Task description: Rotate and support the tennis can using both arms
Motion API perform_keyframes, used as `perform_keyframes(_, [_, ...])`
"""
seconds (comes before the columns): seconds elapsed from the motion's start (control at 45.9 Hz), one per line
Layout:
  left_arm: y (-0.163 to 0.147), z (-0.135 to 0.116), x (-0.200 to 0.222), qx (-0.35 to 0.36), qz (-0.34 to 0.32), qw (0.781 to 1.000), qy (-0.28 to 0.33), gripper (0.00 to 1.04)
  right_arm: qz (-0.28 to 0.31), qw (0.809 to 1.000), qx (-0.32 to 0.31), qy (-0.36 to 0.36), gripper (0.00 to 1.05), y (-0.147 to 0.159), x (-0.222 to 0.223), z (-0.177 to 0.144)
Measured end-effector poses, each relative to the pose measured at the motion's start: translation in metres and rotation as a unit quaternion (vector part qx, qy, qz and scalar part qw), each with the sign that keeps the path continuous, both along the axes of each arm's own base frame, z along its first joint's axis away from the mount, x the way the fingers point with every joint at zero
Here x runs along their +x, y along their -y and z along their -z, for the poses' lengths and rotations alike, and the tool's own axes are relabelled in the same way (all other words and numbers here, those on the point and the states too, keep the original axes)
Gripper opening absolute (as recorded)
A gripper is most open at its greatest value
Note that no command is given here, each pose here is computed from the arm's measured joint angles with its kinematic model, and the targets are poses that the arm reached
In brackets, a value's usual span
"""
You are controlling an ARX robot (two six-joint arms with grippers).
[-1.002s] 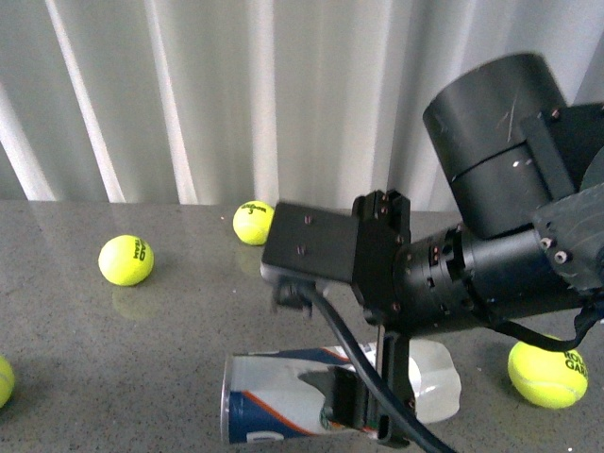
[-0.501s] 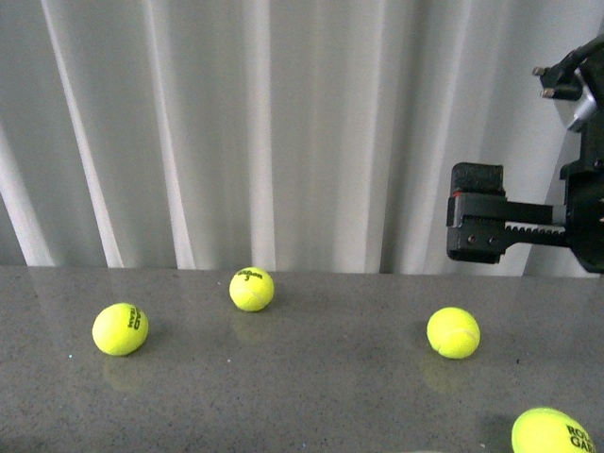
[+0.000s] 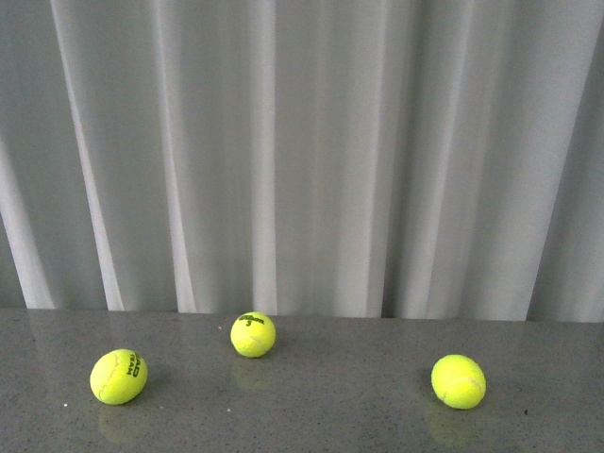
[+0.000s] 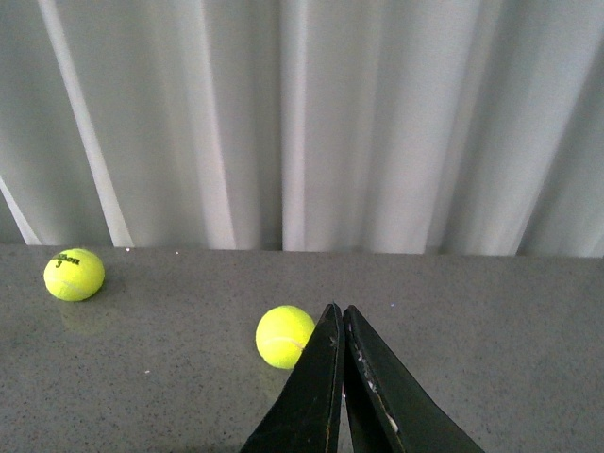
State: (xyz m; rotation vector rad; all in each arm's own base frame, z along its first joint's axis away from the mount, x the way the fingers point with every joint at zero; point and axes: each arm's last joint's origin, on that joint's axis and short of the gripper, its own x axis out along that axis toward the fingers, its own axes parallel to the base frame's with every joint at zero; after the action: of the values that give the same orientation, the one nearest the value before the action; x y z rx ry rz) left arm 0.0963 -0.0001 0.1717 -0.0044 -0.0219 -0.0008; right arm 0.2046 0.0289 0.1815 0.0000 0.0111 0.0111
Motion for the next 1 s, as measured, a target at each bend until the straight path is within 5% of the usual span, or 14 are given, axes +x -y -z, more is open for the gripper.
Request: perform_keyframes(1.002, [0.000,0.000,0.000,0.000,0.000,1.000,0.000,0.98,0.005,1.000,0.000,0.005,0.03,0.029,-0.076,0.015])
